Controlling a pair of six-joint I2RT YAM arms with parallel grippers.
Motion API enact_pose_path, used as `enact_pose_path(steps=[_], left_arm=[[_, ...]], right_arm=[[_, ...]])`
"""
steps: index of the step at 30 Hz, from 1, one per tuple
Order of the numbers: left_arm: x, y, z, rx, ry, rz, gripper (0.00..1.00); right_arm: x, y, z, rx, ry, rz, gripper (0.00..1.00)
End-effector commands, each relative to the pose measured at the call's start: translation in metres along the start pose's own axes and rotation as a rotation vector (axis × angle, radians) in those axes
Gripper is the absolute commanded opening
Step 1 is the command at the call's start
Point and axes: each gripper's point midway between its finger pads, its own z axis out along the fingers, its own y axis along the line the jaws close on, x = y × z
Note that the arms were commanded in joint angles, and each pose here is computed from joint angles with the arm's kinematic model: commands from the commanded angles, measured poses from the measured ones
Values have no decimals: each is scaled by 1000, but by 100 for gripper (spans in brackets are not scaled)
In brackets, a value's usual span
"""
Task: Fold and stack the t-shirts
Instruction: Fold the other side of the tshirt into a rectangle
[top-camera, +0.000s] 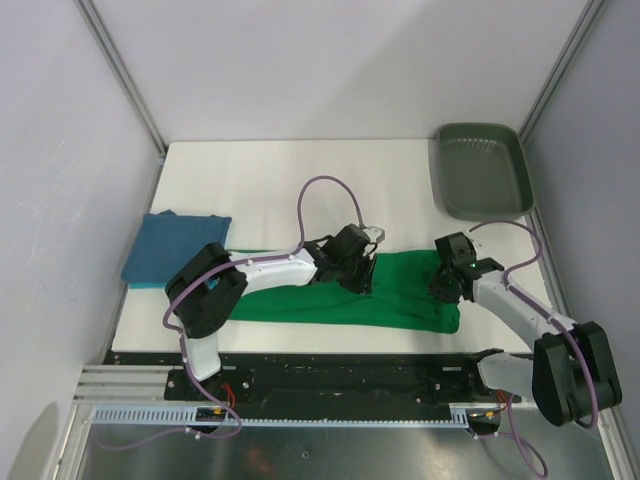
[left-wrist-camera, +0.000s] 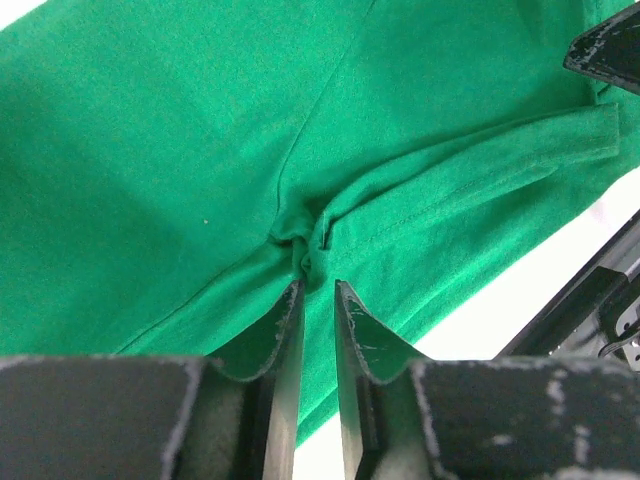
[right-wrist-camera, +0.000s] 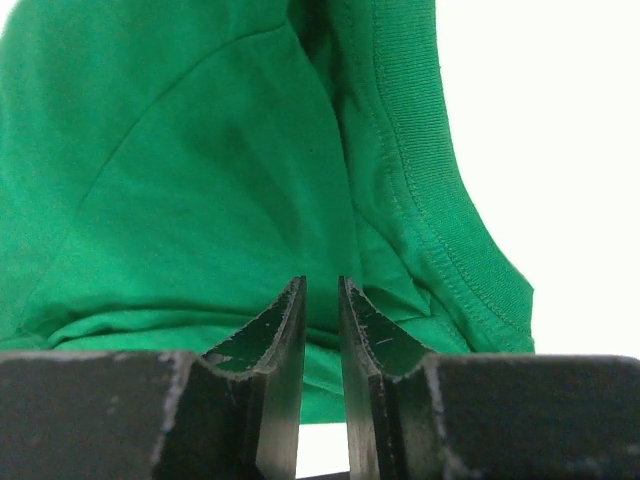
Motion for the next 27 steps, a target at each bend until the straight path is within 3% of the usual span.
enact_pose_path(steps=[1,19,27], left_arm=[[-16,-16,-17,51,-67,52,22],[-79,-34,-5,46,-176,-36,28],[-66,-21,27,11,-119,-66,27]], right_arm=[[-12,4,4,18,-47,-26,23],[54,2,-24,-97,89,-53,23],[42,5,-34,-139,24,-13,23]])
